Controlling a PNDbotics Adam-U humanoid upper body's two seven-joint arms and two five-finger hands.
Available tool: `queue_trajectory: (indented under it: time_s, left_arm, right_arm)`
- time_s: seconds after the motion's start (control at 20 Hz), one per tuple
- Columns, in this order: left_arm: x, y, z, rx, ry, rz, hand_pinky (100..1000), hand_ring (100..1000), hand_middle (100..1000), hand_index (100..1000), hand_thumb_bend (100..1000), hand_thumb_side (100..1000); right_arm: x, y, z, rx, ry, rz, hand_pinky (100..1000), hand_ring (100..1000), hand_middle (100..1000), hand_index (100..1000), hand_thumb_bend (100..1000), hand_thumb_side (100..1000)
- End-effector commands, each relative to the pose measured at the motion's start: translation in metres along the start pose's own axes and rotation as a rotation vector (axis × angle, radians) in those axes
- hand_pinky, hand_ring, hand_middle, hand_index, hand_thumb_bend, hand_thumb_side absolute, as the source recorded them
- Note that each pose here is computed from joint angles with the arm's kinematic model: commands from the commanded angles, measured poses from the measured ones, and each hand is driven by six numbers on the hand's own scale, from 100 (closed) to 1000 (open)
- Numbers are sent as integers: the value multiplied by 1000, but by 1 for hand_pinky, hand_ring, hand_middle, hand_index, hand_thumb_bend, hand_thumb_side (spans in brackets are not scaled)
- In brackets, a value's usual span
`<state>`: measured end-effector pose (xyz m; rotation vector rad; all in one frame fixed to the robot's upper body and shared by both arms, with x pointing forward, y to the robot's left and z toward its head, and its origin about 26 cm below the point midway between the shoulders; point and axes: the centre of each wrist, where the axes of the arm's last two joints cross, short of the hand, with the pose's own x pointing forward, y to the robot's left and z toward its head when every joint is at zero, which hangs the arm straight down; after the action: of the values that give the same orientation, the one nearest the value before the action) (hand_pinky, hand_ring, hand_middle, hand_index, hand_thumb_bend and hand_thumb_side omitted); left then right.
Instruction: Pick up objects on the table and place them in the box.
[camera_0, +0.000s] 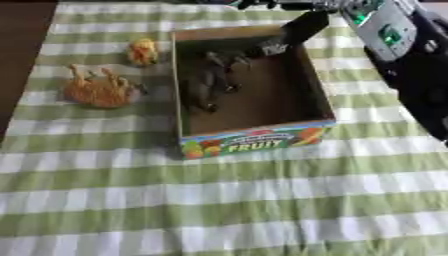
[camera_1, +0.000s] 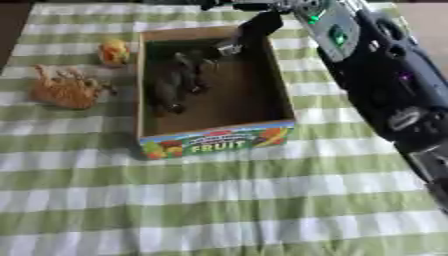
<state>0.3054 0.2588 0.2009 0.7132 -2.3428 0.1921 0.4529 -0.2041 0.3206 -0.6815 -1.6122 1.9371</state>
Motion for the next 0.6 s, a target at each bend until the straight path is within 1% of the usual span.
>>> queue_trajectory:
  time_s: [0.05, 0.1, 0.25, 0.35, 0.4, 0.45, 0.55, 0.6]
  left_arm:
    - [6, 4, -6, 9, -37, -5, 594, 594, 612, 779, 100, 981]
    - [6, 4, -7, 10, -39, -6, 594, 594, 612, 779, 100, 980]
    - [6, 5, -7, 13, -43, -9, 594, 594, 612, 779, 100, 979]
    - [7, 5, -8, 12, -47, -10, 593, 594, 613, 779, 100, 978]
    - [7, 6, -8, 11, -50, -11, 593, 594, 613, 779, 100, 977]
    - [7, 6, -9, 11, -53, -12, 593, 594, 613, 779, 100, 976]
    - [7, 6, -9, 9, -59, -15, 593, 594, 613, 779, 100, 975]
    - [7, 7, -10, 9, -61, -16, 592, 594, 613, 779, 100, 974]
  right_arm:
    - [0, -24, 33, -84, 13, 64, 899, 986, 980, 1000, 484, 661]
    - [2, -26, 40, -103, 12, 75, 893, 982, 975, 1000, 462, 659]
    - [10, -29, 60, -159, 7, 98, 891, 983, 979, 1000, 464, 656]
    - [16, -31, 73, -187, 11, 108, 893, 989, 989, 1000, 501, 653]
    - [19, -31, 79, -194, 16, 114, 896, 993, 997, 1000, 559, 679]
    - [22, -31, 84, -196, 24, 120, 896, 993, 997, 1000, 579, 699]
    - [26, -29, 93, -201, 34, 123, 893, 991, 993, 1000, 571, 711]
    - [27, -29, 97, -208, 37, 123, 889, 988, 986, 1000, 542, 723]
